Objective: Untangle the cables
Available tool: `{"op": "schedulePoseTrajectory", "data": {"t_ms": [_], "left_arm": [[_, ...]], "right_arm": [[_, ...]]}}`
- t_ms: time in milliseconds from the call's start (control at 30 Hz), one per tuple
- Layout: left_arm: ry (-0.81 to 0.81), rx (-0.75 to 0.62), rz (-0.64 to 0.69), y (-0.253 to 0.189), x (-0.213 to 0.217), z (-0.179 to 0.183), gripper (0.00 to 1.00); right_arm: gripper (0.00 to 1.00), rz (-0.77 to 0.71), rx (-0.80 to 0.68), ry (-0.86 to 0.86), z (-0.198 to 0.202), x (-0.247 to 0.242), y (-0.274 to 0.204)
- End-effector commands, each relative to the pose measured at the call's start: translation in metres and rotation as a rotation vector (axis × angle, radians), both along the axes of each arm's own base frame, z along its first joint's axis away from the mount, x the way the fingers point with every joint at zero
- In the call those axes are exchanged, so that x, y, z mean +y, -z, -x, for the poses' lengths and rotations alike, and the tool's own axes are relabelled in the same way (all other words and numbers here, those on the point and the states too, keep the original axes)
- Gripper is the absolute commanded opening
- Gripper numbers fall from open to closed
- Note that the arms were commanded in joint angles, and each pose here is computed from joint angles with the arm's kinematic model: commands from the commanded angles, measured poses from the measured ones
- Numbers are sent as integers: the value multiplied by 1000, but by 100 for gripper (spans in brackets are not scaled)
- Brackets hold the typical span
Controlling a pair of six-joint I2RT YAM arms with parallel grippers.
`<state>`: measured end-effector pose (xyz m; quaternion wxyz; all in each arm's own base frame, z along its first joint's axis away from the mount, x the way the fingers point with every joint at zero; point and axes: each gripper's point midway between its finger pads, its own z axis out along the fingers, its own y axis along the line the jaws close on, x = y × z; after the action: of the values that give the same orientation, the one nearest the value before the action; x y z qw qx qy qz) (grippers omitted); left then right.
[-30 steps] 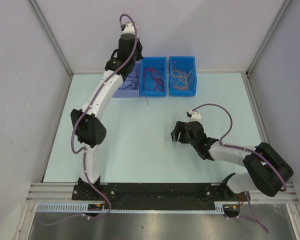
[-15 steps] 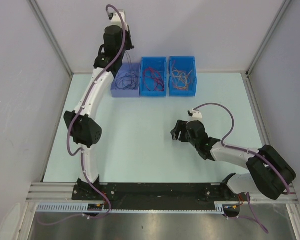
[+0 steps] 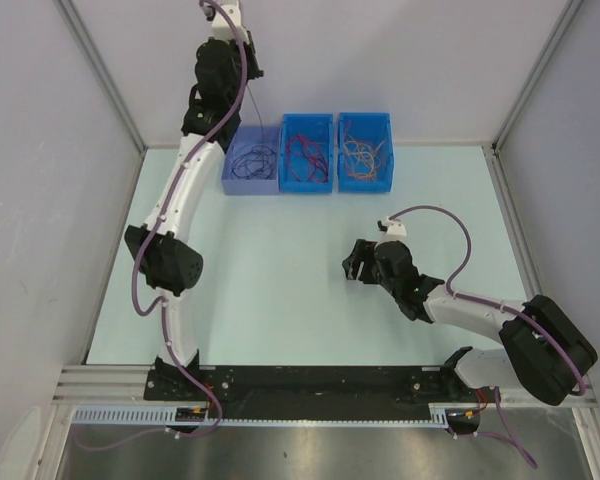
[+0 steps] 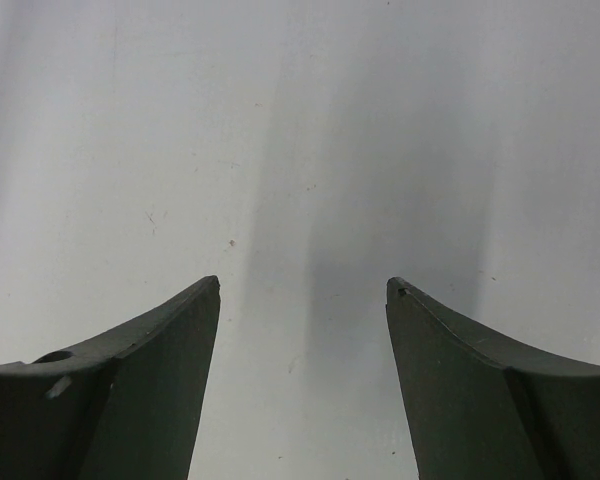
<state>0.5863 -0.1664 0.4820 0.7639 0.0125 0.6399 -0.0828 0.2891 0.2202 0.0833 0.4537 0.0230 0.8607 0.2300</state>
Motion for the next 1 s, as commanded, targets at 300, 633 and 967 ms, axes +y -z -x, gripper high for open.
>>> {"op": "schedulePoseTrajectory", "data": {"t_ms": [300,633,967], "left_arm": [[-71,182,-4,106,16,-25,0],[-125,395,-32,205,23,-41,0],[-50,582,20,288,22,-52,1]], "right_arm": [[72,-25,-29,14,-3,0,-11],[72,-25,-28,18,-4,0,-10],[72,-25,-29,18,-4,0,-11]]}}
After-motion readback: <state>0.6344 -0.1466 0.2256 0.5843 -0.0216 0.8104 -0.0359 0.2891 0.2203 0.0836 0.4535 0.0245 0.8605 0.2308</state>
